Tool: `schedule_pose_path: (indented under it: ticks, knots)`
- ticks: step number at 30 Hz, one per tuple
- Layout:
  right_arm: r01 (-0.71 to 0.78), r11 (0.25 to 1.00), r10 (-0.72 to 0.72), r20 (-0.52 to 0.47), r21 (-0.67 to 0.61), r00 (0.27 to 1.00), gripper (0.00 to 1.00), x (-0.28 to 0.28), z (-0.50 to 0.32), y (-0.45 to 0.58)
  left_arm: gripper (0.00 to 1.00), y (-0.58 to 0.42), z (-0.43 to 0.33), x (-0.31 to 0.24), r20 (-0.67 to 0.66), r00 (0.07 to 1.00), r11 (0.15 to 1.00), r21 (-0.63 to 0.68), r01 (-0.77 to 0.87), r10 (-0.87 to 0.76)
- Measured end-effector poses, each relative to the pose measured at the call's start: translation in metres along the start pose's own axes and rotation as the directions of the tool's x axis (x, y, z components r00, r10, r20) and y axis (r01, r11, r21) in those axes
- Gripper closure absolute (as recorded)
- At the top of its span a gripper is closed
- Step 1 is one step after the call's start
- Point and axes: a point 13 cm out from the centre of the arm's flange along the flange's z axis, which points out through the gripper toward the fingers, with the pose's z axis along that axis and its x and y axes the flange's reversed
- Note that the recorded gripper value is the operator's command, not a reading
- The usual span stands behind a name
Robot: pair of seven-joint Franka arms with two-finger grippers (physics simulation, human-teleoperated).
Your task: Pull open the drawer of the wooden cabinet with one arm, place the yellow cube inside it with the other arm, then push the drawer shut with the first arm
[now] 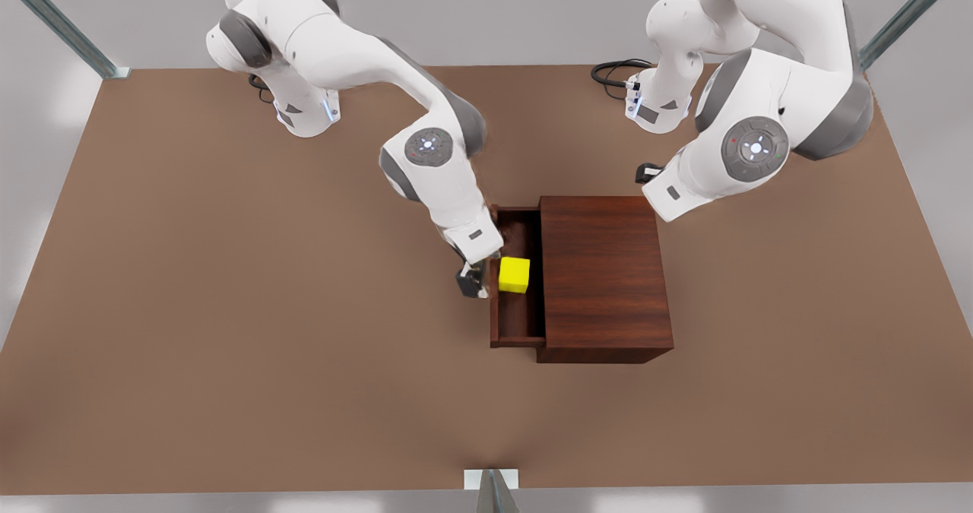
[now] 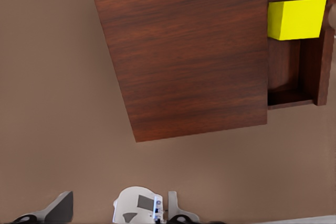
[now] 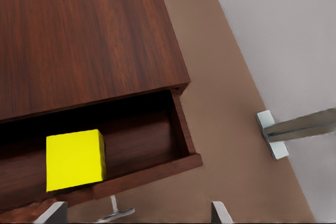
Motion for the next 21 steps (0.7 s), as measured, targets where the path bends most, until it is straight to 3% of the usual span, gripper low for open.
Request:
schedule_pose_path:
  ticks: [2,5,10,12,16,21]
  knots:
    - [-0.154,0.988,0.156,-0.156,0.031,0.975,0.0,0.102,-0.033,-0.081,0.79,-0.077,0.032,-0.023,-0.009,1.0,1.0,-0.014,-0.011,0.011]
    - [-0.425,0.902,0.422,-0.378,0.081,0.824,0.0,0.26,-0.061,-0.149,0.79,-0.166,0.063,-0.068,0.056,0.991,0.993,0.032,0.118,-0.119]
    - [-0.775,0.629,0.722,-0.419,0.065,0.55,0.0,0.405,-0.213,-0.137,0.79,-0.349,0.111,-0.109,0.195,0.893,0.904,0.231,0.36,-0.405]
    - [-0.828,0.557,0.748,-0.469,0.061,0.469,0.0,0.424,-0.218,-0.116,0.79,-0.376,0.124,-0.131,0.176,0.811,0.811,0.324,0.487,-0.558]
    - [-0.865,0.495,0.753,-0.537,0.082,0.38,0.0,0.42,-0.2,-0.096,0.79,-0.386,0.146,-0.176,0.078,0.589,0.555,0.452,0.698,-0.804]
    - [-0.9,0.411,0.802,-0.528,0.148,0.279,0.0,0.428,-0.204,-0.098,0.79,-0.378,0.147,-0.23,-0.044,0.318,0.231,0.593,0.771,-0.947]
